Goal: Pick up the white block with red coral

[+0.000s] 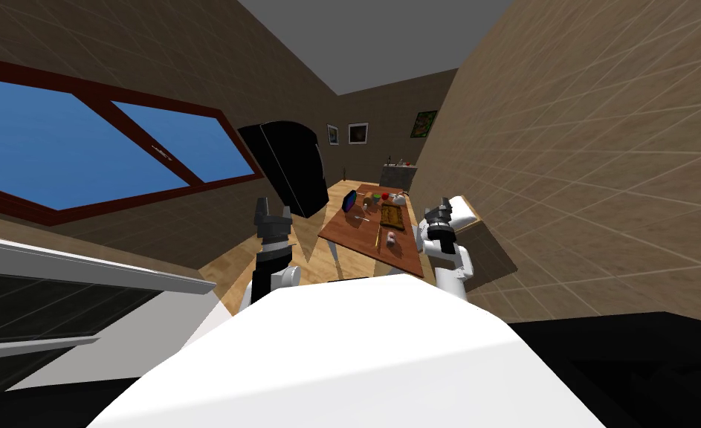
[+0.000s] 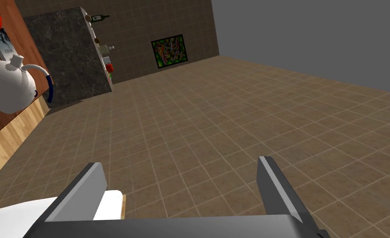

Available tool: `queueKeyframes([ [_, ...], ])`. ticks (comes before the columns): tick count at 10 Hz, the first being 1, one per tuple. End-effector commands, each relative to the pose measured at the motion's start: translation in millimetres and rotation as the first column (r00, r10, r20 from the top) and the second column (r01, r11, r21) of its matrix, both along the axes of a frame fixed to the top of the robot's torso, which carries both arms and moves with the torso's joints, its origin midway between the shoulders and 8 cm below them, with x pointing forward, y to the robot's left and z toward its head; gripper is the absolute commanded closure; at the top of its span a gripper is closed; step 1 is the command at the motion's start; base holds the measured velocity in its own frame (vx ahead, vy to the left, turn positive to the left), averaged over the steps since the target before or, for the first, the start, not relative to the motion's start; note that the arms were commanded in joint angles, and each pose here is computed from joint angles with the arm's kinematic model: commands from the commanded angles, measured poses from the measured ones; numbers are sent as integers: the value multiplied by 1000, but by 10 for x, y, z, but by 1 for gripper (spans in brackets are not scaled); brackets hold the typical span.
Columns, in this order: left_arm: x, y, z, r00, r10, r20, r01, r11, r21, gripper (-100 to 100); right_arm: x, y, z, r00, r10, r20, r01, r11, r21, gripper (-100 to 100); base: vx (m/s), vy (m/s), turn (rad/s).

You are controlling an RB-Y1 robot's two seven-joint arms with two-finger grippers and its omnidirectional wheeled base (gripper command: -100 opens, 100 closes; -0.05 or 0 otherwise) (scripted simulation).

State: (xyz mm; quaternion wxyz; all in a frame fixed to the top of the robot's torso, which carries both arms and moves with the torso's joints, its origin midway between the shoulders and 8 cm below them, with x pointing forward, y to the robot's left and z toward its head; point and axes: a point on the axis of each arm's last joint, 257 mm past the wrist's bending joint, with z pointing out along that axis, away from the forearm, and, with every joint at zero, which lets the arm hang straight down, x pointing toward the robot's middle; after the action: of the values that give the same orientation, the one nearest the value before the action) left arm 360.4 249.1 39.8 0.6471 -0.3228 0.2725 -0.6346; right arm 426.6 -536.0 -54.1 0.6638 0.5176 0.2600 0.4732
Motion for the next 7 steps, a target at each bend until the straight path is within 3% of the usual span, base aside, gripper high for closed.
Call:
queueKeyframes([
  [1,0,0,0,1000,0,0,0,1000,0,0,-10,-298,-31,999,-45,0,45,997,70,-100,9,14,8],
  [4,0,0,0,1000,0,0,0,1000,0,0,-51,-625,-193,994,-105,-29,108,980,169,-100,8,16,5],
  [5,0,0,0,1000,0,0,0,1000,0,0,-71,-841,-252,990,-141,-24,142,962,232,-100,6,15,7],
  [6,0,0,0,1000,0,0,0,1000,0,0,-92,-883,-306,988,-151,-38,156,956,250,-100,5,11,1],
  [7,0,0,0,1000,0,0,0,1000,0,0,-123,-1090,-378,982,-186,-31,186,929,320,-100,8,15,8],
])
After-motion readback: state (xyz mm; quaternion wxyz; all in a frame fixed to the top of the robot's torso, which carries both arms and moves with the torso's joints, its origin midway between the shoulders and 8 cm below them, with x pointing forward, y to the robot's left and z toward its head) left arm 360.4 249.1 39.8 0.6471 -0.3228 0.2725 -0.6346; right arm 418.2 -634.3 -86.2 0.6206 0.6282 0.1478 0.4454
